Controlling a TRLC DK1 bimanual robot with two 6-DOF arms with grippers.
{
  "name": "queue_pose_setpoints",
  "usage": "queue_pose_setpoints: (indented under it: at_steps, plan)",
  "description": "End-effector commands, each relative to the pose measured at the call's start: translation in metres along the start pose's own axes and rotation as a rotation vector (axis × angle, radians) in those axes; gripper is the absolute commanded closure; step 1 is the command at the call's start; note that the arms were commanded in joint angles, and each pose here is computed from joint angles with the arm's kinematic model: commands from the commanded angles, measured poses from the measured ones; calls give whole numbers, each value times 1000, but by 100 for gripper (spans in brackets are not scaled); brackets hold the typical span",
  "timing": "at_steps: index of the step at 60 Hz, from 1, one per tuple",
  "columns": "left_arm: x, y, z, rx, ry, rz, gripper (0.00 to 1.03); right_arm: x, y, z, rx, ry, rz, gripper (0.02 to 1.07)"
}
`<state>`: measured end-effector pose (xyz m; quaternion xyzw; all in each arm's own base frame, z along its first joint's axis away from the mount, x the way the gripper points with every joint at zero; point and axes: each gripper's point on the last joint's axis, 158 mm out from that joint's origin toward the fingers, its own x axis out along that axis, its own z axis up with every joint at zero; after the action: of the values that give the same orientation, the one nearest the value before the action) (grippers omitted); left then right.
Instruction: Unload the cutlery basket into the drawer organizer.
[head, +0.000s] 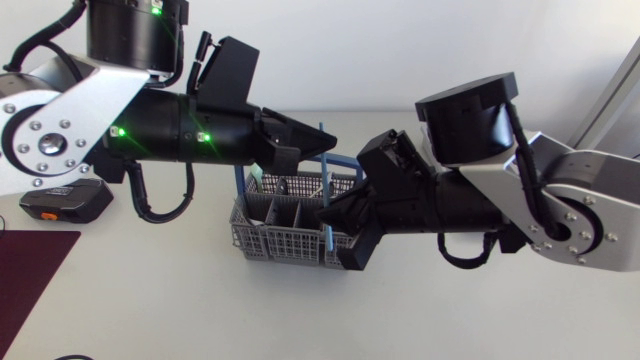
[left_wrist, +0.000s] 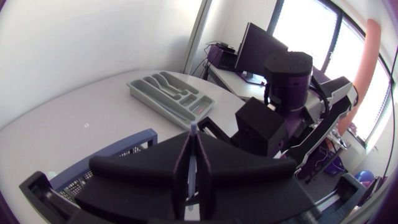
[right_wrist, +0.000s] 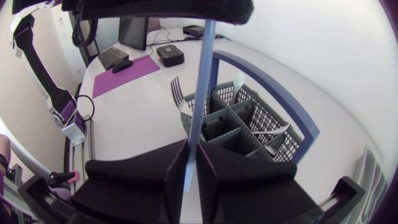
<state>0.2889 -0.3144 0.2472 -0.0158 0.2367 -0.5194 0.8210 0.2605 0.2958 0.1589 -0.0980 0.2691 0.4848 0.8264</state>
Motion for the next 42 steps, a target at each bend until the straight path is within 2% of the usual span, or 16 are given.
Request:
queue_pose_setpoints:
  at_steps: [1,10,16,25,34,42]
  plan:
    - [0,2,4,-19,-6,-4,87,-2,2,0,6,-6,1,101]
    - [-1,1,8,-13,-15,-5,54,-7,4,-4,6,2,2,101]
    - [-5,0,19,-2,-37,-2,38,-9,7,-11,3,22,10,101]
    - [-19,11,46,13,-95,31,27,-14,12,-30,-7,65,20,101]
    - [-48,34,78,15,-173,106,21,-31,2,-46,-2,89,-10,101]
    - [-75,59,93,29,-215,187,21,-53,-25,-56,31,89,-85,101]
